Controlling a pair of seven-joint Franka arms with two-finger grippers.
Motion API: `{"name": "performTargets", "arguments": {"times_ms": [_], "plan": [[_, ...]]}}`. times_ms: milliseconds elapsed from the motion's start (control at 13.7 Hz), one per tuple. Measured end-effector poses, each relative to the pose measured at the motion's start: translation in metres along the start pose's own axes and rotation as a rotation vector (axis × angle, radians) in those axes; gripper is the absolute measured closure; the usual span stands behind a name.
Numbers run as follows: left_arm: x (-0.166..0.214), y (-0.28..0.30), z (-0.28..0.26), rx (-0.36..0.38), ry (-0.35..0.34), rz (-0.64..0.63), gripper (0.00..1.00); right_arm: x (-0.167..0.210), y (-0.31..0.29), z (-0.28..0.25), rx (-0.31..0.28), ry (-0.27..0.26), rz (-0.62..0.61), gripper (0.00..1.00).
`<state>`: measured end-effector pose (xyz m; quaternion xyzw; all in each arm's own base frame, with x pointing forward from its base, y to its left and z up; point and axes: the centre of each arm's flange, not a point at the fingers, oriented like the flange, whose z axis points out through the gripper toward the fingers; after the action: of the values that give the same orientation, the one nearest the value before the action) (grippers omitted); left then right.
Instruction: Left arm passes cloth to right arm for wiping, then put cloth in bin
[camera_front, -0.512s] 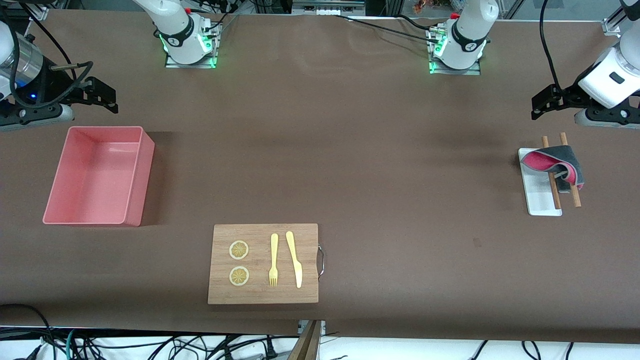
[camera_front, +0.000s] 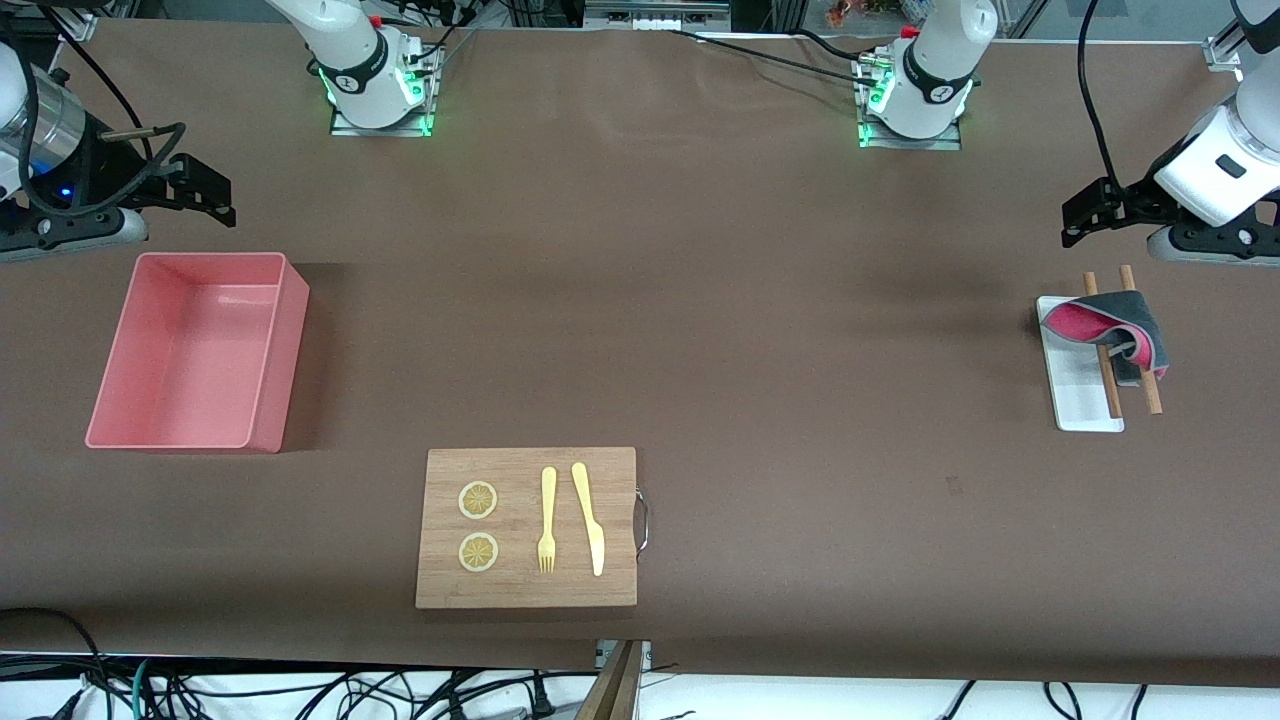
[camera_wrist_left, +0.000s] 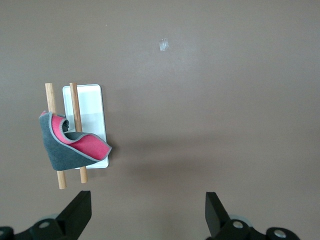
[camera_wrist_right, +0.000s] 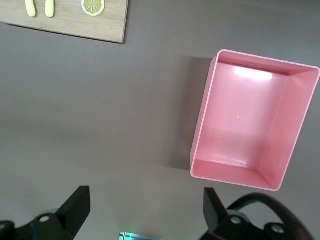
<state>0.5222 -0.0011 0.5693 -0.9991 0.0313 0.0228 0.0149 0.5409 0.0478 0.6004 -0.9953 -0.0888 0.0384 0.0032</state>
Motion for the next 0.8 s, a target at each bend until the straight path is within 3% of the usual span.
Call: {"name": "performTargets", "arguments": {"times_ms": [365,804], "plan": [[0.0,-0.003,0.001,-0.001,-0.005,-0.005,0.0,0.0,0.013,0.004,0.003,-0.009,0.024,0.0],[0.0,-0.004,0.002,-0.001,-0.007,-0.008,0.0,0.0,0.013,0.013,0.009,-0.06,0.024,0.0]]}}
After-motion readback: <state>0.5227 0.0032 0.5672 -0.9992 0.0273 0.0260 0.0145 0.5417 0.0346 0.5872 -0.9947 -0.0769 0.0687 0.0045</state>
